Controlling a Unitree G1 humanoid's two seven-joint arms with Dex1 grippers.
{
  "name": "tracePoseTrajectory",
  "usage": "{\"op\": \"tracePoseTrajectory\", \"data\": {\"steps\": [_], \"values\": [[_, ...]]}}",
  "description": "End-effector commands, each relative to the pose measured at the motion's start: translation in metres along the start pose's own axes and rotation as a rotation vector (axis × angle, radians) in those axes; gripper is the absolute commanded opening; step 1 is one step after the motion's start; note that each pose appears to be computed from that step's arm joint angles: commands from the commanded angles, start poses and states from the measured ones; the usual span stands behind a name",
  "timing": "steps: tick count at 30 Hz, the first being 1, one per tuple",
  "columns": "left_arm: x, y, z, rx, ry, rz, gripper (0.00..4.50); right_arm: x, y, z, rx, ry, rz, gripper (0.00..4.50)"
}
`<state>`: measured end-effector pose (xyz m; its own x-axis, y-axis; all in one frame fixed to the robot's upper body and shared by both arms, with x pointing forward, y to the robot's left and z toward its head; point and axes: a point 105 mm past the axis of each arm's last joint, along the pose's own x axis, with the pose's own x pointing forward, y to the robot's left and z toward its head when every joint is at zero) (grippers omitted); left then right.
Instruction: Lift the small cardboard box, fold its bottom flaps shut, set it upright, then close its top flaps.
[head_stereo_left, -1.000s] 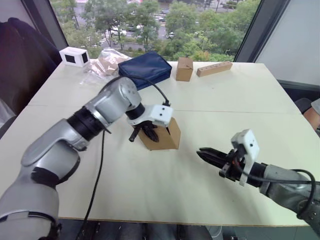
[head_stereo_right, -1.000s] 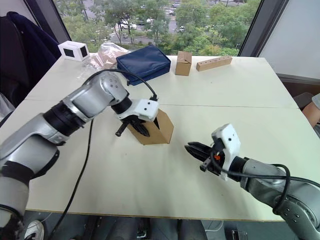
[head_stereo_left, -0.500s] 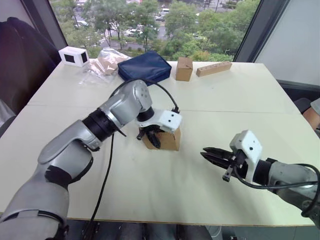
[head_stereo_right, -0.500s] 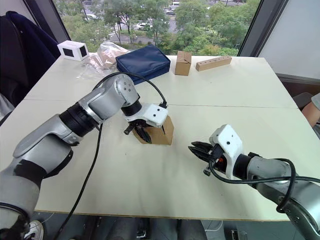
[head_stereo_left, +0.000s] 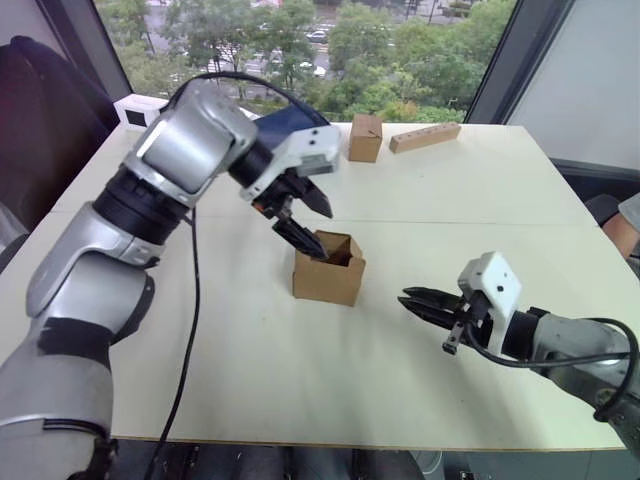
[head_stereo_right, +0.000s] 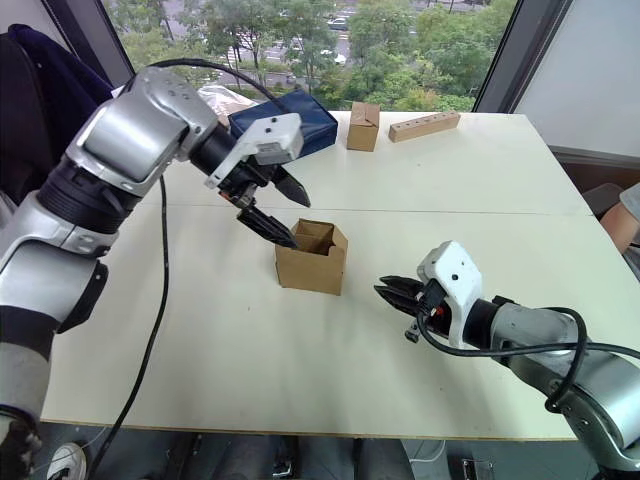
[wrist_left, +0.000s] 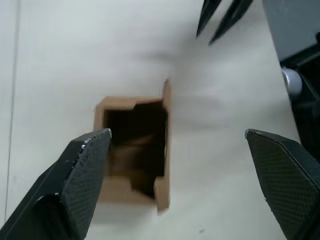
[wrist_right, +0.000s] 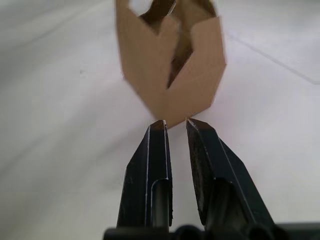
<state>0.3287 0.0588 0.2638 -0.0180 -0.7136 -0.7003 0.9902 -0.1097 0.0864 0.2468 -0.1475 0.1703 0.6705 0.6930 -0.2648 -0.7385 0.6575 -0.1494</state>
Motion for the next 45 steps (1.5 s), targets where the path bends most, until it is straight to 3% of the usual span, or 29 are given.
{"op": "tracePoseTrajectory", "data": {"steps": [1,4,6,10,15,18,23,33,45], "values": [[-0.020,0.008,-0.001,-0.022,-0.156,0.092,3.32,0.007,-0.008,0.008,-0.008,-0.050,-0.027,0.59],[-0.024,0.017,-0.022,-0.046,-0.201,0.185,2.25,0.016,-0.014,0.004,-0.008,-0.042,-0.050,0.59],[-0.023,0.022,-0.043,-0.074,-0.216,0.260,1.30,0.024,-0.021,-0.003,-0.008,-0.025,-0.087,0.59],[-0.015,0.031,-0.075,-0.214,-0.271,0.378,0.05,0.040,-0.030,-0.012,0.006,-0.009,-0.141,0.59],[0.002,0.035,-0.105,-0.258,-0.254,0.508,0.05,0.054,-0.032,-0.023,0.021,0.016,-0.155,0.59],[0.013,0.035,-0.118,-0.298,-0.264,0.564,0.00,0.059,-0.032,-0.025,0.034,0.019,-0.155,0.01],[0.034,0.025,-0.131,-0.327,-0.260,0.570,0.00,0.067,-0.026,-0.029,0.035,0.027,-0.119,0.01],[0.066,0.003,-0.133,-0.345,-0.261,0.503,0.00,0.087,-0.017,-0.035,0.022,0.065,-0.072,0.01],[0.080,-0.017,-0.117,-0.337,-0.296,0.381,0.00,0.080,-0.004,-0.028,0.136,0.046,0.019,0.01]]}}
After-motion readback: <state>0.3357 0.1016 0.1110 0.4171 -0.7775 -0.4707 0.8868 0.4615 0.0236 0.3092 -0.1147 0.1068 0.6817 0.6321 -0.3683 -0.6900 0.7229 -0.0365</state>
